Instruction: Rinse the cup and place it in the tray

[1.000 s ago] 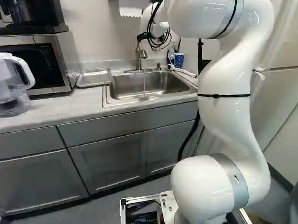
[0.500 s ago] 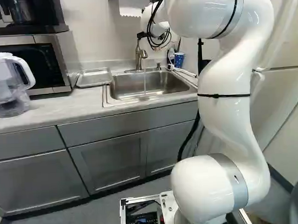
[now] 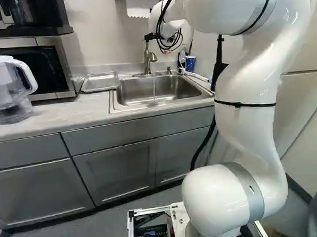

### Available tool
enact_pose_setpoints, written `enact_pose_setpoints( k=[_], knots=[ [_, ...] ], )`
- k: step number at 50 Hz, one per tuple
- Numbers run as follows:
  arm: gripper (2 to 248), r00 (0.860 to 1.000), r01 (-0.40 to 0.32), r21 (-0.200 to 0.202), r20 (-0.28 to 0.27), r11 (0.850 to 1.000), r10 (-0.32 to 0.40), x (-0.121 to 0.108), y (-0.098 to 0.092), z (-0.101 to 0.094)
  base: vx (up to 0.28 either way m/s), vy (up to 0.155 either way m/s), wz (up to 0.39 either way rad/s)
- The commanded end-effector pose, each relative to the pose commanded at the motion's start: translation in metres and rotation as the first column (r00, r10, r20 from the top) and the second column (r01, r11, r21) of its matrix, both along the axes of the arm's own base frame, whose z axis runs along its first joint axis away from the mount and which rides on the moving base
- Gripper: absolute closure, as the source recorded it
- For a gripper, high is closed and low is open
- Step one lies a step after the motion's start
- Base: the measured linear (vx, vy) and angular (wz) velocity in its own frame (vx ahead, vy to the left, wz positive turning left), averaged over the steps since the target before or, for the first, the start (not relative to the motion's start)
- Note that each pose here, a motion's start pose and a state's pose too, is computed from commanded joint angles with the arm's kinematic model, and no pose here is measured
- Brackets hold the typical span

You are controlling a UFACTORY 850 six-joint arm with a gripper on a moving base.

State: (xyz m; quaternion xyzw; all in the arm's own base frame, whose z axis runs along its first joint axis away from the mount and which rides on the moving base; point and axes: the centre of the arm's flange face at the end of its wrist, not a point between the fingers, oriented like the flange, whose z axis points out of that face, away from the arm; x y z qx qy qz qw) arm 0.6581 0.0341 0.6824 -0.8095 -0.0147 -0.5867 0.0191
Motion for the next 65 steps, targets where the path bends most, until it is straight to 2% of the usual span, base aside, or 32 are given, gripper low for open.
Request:
enact_pose_setpoints(
  k=[12, 35, 65],
  knots=[
    [3, 1.000, -0.013, -0.001, -0.018, 1.000, 0.013, -0.024, 0.007, 0.001, 0.000, 0.000, 0.000],
    [3, 0.994, -0.042, -0.005, -0.102, 0.999, 0.042, -0.073, 0.021, -0.002, 0.000, 0.000, 0.000],
    [3, 0.971, -0.067, -0.010, -0.230, 0.998, 0.063, -0.125, 0.028, -0.011, 0.000, 0.000, 0.000]
  ],
)
